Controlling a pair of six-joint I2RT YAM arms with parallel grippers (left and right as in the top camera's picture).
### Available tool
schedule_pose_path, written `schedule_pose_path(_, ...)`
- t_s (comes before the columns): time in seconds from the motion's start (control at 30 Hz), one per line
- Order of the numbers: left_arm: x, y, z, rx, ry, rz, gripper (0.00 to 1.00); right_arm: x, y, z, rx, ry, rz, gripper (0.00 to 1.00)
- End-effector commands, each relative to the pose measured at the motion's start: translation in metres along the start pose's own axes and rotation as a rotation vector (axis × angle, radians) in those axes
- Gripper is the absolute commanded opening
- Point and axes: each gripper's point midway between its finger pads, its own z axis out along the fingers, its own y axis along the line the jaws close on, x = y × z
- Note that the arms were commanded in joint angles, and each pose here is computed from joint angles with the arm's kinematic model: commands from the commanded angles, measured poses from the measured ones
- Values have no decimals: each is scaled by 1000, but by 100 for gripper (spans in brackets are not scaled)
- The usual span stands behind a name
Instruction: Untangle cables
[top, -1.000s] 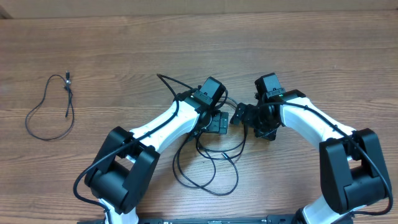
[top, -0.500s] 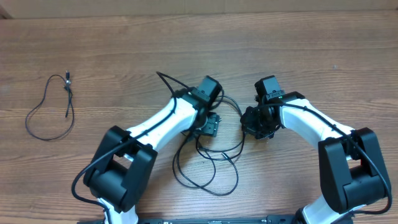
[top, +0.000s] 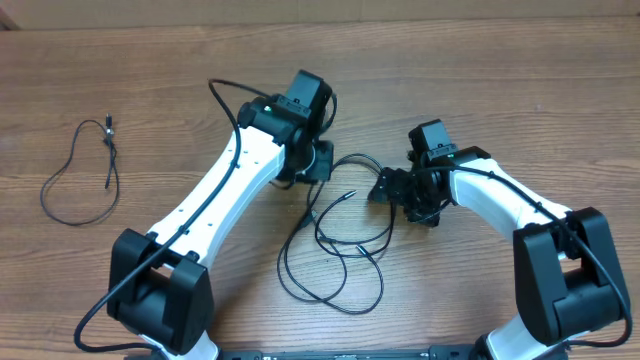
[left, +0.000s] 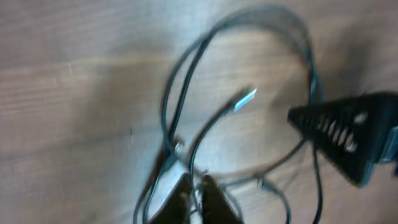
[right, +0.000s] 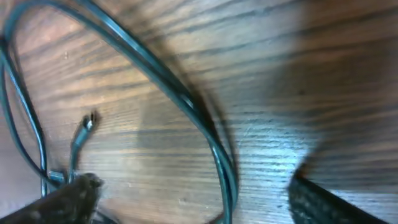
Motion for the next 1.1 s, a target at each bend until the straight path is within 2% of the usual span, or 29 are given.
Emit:
schedule_pose_path(0.0, 19, 2, 13, 0, 84, -19, 21, 3, -13, 7, 48, 7, 13, 100)
schedule_pose_path(0.27, 65, 22, 59, -29, 204, -62, 30, 1, -16, 7, 63, -3, 18, 100)
schedule_pose_path(0.4, 73, 24, 76, -12, 203, -81, 25, -3, -23, 6, 104, -29, 74, 100)
schedule_pose_path(0.57, 47, 17, 86, 32, 85, -61, 22, -4, -23, 6, 104, -33, 79, 100)
schedule_pose_path(0.77, 11, 19, 86, 3, -74, -80, 20, -3, -25, 6, 112, -35, 79, 100)
schedule_pose_path(1.07, -4, 34, 84, -85, -151, -113, 17, -4, -24, 6, 110, -37, 79, 100)
